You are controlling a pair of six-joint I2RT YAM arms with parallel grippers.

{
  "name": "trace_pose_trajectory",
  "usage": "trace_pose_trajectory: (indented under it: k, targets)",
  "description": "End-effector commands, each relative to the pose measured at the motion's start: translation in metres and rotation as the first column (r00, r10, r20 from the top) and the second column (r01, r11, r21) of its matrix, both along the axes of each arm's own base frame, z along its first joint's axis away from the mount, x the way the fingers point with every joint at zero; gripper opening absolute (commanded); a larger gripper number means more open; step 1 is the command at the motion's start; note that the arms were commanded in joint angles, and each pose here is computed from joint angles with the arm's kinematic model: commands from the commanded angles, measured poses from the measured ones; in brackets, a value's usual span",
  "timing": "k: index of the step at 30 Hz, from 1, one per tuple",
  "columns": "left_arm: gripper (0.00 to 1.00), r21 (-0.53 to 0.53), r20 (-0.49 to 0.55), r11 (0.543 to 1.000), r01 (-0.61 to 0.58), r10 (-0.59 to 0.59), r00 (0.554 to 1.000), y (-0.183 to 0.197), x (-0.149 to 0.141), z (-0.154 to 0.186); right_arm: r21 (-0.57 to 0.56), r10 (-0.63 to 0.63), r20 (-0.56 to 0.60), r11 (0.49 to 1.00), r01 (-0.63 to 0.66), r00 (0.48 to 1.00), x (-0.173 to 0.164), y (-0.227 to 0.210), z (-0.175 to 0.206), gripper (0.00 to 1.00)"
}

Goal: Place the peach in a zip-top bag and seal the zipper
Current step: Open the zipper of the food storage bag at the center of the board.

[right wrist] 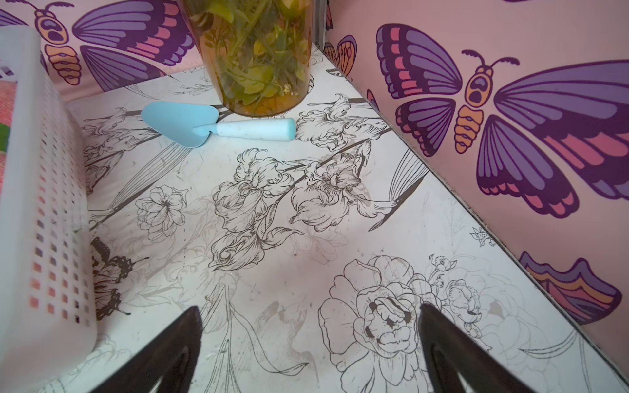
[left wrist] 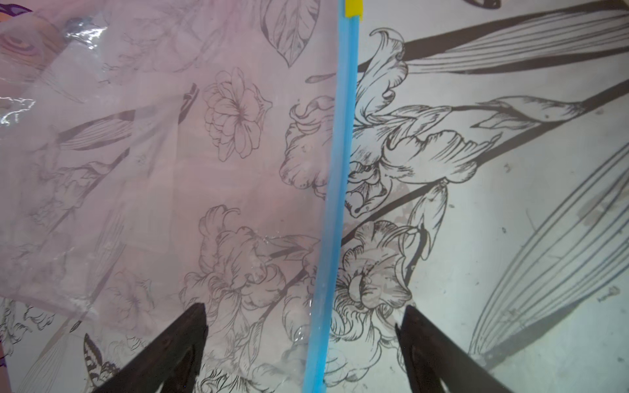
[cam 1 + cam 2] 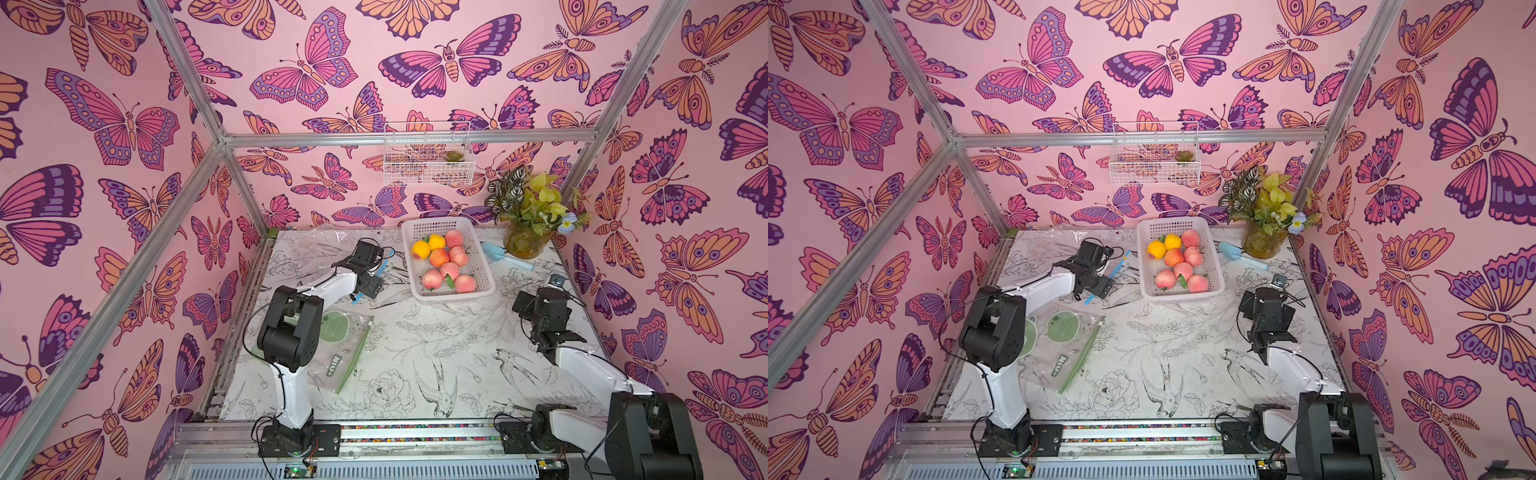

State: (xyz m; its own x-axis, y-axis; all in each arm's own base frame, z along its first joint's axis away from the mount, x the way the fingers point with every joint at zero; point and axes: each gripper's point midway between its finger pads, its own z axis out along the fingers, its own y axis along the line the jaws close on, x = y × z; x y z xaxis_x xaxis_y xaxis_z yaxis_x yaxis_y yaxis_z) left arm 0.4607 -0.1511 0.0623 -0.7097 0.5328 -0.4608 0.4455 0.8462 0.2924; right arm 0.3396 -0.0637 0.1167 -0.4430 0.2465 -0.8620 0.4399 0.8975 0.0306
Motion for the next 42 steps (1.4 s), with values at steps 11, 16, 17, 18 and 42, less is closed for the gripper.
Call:
trace_pose_trajectory:
  k: [11, 16, 17, 18, 42]
  targets:
    - [0.7, 0.184, -0.017, 0.983, 0.012, -0.009, 1.0, 0.006, 0.019, -0.022, 0.02, -0.006, -0.004, 1.0, 0.006, 1.0, 0.011, 0.002, 0.004, 0.99]
    - [0.67, 0.206, -0.01, 0.978, 0.009, -0.007, 1.0, 0.007, 0.024, -0.025, 0.025, 0.004, -0.011, 1.0, -0.003, 1.0, 0.012, 0.004, 0.001, 0.99]
    - [0.67, 0.212, -0.008, 0.977, 0.008, -0.007, 1.0, 0.007, 0.026, -0.026, 0.028, 0.006, -0.012, 1.0, -0.005, 1.0, 0.013, 0.004, 0.001, 0.99]
    - [0.65, 0.218, -0.005, 0.976, 0.005, -0.004, 1.0, 0.007, 0.028, -0.026, 0.029, 0.005, -0.012, 1.0, -0.004, 1.0, 0.013, 0.004, 0.001, 0.99]
    - [0.0, 0.116, 0.068, 0.992, -0.051, 0.043, 0.997, 0.002, 0.027, 0.01, 0.051, 0.004, -0.011, 0.999, -0.003, 1.0, 0.014, 0.006, 0.002, 0.99]
